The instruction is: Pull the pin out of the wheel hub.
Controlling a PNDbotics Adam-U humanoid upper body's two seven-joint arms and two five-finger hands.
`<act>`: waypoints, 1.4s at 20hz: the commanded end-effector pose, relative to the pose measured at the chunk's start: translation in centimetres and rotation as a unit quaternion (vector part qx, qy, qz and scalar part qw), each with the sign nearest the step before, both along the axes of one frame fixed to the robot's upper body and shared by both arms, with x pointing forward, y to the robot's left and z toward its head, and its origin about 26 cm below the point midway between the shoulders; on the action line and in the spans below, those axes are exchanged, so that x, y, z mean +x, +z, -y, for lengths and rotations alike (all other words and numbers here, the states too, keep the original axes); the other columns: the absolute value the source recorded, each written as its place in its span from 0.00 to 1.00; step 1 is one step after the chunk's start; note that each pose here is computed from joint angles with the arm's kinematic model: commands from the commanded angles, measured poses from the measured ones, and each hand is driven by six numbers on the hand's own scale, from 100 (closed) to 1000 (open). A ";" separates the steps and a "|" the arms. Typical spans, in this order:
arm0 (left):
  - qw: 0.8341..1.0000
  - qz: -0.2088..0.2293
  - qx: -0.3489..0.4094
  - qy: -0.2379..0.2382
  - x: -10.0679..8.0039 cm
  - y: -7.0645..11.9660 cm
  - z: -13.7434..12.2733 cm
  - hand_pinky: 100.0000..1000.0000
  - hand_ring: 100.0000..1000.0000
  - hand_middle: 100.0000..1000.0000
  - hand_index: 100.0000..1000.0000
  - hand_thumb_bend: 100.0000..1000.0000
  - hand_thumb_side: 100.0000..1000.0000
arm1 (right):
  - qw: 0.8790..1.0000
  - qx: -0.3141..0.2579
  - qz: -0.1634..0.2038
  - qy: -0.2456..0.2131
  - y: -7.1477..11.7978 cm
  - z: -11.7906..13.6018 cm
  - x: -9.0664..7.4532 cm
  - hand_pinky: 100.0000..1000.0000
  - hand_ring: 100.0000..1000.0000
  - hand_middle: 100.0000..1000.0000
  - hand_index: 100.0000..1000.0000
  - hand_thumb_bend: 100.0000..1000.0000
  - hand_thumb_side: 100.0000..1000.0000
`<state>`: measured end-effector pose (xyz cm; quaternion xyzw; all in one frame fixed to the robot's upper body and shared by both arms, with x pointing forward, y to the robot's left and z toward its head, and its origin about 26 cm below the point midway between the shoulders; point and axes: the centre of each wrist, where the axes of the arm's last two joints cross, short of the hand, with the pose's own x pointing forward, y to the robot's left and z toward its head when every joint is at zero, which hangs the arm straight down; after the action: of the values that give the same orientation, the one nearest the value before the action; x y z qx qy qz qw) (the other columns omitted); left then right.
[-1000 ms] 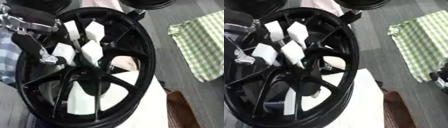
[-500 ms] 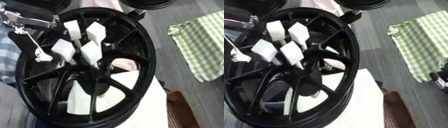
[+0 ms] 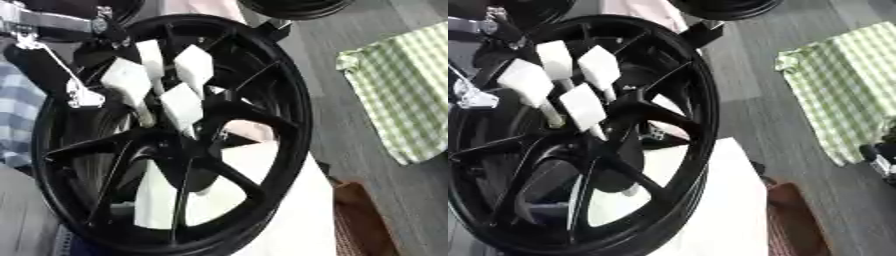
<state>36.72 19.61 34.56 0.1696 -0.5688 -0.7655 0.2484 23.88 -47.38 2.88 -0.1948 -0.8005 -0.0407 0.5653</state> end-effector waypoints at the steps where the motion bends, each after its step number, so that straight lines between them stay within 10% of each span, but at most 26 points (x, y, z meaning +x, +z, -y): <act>1: 0.999 0.027 -0.037 0.009 -1.1 1.8 -1.2 0.25 0.20 0.12 0.34 0.00 0.19 | 1.000 -0.012 0.012 -0.001 1.2 0.5 0.0 0.65 0.56 0.53 0.78 0.62 0.12; 12: 0.991 0.055 -0.100 0.077 -1.8 2.2 -5.2 0.24 0.19 0.10 0.34 0.00 0.17 | 1.000 -0.009 0.014 -0.014 1.1 0.9 -0.4 0.65 0.56 0.53 0.78 0.62 0.12; 20: 0.943 0.061 -0.196 0.262 0.2 -0.3 -13.6 0.24 0.18 0.09 0.34 0.00 0.16 | 1.000 -0.006 0.018 -0.021 1.1 1.1 -0.7 0.65 0.56 0.53 0.78 0.62 0.12; 28: 0.924 0.103 -0.239 0.280 0.0 -0.6 -17.3 0.24 0.18 0.09 0.34 0.00 0.16 | 1.000 -0.008 0.019 -0.016 1.3 1.0 -0.4 0.65 0.56 0.53 0.78 0.62 0.12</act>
<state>37.44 35.83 32.35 0.3094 -0.6857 -0.4909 0.4395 23.26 -47.88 2.78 -0.2057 -0.7992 -0.0559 0.5620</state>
